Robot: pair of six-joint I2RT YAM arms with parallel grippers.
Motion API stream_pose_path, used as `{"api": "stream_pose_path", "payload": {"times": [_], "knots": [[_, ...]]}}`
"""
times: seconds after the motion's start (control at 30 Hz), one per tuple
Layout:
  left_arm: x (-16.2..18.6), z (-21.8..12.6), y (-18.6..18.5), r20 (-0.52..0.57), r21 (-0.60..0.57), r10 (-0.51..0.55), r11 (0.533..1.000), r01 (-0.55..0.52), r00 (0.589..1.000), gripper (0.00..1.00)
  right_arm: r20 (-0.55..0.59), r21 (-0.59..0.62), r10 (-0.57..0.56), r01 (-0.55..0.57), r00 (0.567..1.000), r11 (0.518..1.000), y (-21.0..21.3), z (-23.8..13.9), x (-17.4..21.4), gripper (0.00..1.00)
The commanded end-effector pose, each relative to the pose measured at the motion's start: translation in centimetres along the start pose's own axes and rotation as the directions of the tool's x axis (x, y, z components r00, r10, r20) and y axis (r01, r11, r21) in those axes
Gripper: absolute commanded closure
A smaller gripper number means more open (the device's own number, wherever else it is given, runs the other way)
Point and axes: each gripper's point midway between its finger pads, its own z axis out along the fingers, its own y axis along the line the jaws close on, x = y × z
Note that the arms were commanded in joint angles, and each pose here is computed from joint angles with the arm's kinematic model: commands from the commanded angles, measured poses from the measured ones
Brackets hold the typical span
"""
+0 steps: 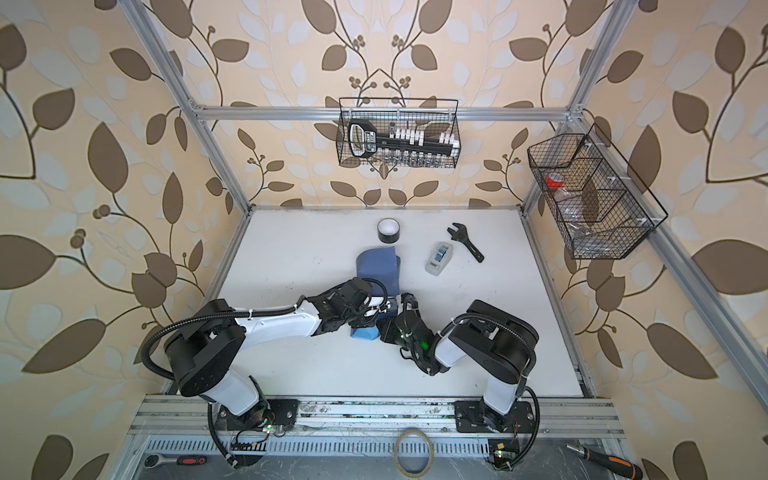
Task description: Wrap the gift box in paper
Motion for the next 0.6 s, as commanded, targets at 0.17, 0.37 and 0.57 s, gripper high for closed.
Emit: {"api": "stream_pose_path", "payload": {"times": [0.17,0.37,0.57], "knots": [[0.9,0.4,-2.1,-0.037,0.085,0.053,0.995,-0.05,0.998,0.14,-0.101,0.031,0.017,-0.014,0.995,0.999,-1.1,-1.1,3.5,0.84],[0.9,0.4,-2.0,-0.037,0.084,0.053,0.995,-0.049,0.998,0.14,-0.116,0.022,0.02,-0.017,0.993,1.0,-0.8,-1.4,4.5,0.85],[0.9,0.5,-2.1,-0.041,0.086,0.053,0.995,-0.049,0.998,0.14,-0.102,-0.046,-0.016,0.011,0.995,0.999,1.5,-1.6,3.3,0.85]]}}
